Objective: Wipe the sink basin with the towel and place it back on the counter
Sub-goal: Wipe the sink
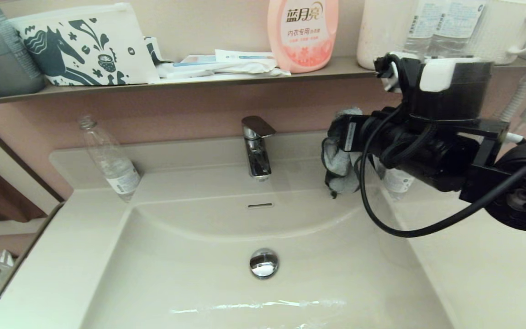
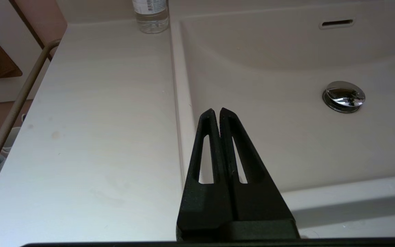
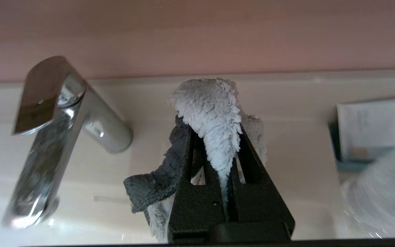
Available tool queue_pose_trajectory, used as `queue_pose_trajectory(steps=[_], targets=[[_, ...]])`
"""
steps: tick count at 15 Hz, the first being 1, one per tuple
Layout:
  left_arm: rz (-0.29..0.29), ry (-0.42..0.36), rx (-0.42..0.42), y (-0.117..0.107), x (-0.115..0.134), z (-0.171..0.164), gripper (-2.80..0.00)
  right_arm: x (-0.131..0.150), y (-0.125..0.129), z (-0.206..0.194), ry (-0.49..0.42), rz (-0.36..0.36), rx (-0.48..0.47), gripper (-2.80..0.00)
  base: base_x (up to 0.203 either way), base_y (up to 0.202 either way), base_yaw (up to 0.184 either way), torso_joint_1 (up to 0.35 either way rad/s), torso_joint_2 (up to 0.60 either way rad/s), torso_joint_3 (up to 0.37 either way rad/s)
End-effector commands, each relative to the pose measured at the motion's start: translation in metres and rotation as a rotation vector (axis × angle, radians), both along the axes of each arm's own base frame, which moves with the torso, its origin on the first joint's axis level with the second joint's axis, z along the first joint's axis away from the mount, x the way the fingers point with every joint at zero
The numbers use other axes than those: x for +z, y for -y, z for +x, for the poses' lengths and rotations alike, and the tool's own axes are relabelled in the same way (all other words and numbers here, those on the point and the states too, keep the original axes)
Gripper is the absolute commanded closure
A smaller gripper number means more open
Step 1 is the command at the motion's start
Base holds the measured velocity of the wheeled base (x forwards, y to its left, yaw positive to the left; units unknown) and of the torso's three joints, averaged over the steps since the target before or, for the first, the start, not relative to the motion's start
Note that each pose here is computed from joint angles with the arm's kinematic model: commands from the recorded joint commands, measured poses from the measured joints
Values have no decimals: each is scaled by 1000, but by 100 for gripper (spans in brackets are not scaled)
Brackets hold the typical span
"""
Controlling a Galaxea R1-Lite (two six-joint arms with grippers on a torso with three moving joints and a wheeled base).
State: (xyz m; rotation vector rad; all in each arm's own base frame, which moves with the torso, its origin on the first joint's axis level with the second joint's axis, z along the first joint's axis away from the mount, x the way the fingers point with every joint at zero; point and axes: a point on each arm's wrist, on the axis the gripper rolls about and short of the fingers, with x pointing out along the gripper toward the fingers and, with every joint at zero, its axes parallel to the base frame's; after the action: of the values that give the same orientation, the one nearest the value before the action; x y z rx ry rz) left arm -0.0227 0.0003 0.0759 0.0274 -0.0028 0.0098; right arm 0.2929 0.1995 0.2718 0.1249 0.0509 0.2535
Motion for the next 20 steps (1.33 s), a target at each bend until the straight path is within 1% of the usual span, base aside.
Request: queue_pose_trajectory(steps=[1, 3, 5, 6, 7, 9, 11, 13, 15, 18, 20], targets=[[0, 0, 1, 0, 0, 0, 0, -25, -18, 17, -11, -21, 7, 0, 0, 0, 0, 0, 0, 0], [0, 0, 1, 0, 0, 0, 0, -49, -41, 34, 21, -26, 18, 0, 0, 0, 0, 0, 0, 0], [0, 0, 1, 0, 0, 0, 0, -63, -61, 50, 50, -16, 32, 0, 0, 0, 0, 0, 0, 0], [0, 0, 1, 0, 0, 0, 0, -69, -70, 55, 59, -11, 41, 0, 0, 0, 0, 0, 0, 0], [0, 0, 1, 0, 0, 0, 0, -80, -79, 61, 50, -20, 51, 0, 0, 0, 0, 0, 0, 0], [0, 0, 1, 0, 0, 0, 0, -99, -89, 70, 32, -33, 56, 0, 0, 0, 0, 0, 0, 0], [0, 0, 1, 0, 0, 0, 0, -112, -92, 75, 27, -37, 54, 0, 0, 0, 0, 0, 0, 0], [0, 0, 1, 0, 0, 0, 0, -119, -93, 79, 29, -35, 49, 0, 0, 0, 0, 0, 0, 0], [0, 0, 1, 0, 0, 0, 0, -126, -84, 87, 17, -48, 24, 0, 0, 0, 0, 0, 0, 0], [0, 0, 1, 0, 0, 0, 0, -133, -52, 104, -1, -95, -52, 0, 0, 0, 0, 0, 0, 0], [0, 0, 1, 0, 0, 0, 0, -129, -31, 108, -7, -109, -92, 0, 0, 0, 0, 0, 0, 0]])
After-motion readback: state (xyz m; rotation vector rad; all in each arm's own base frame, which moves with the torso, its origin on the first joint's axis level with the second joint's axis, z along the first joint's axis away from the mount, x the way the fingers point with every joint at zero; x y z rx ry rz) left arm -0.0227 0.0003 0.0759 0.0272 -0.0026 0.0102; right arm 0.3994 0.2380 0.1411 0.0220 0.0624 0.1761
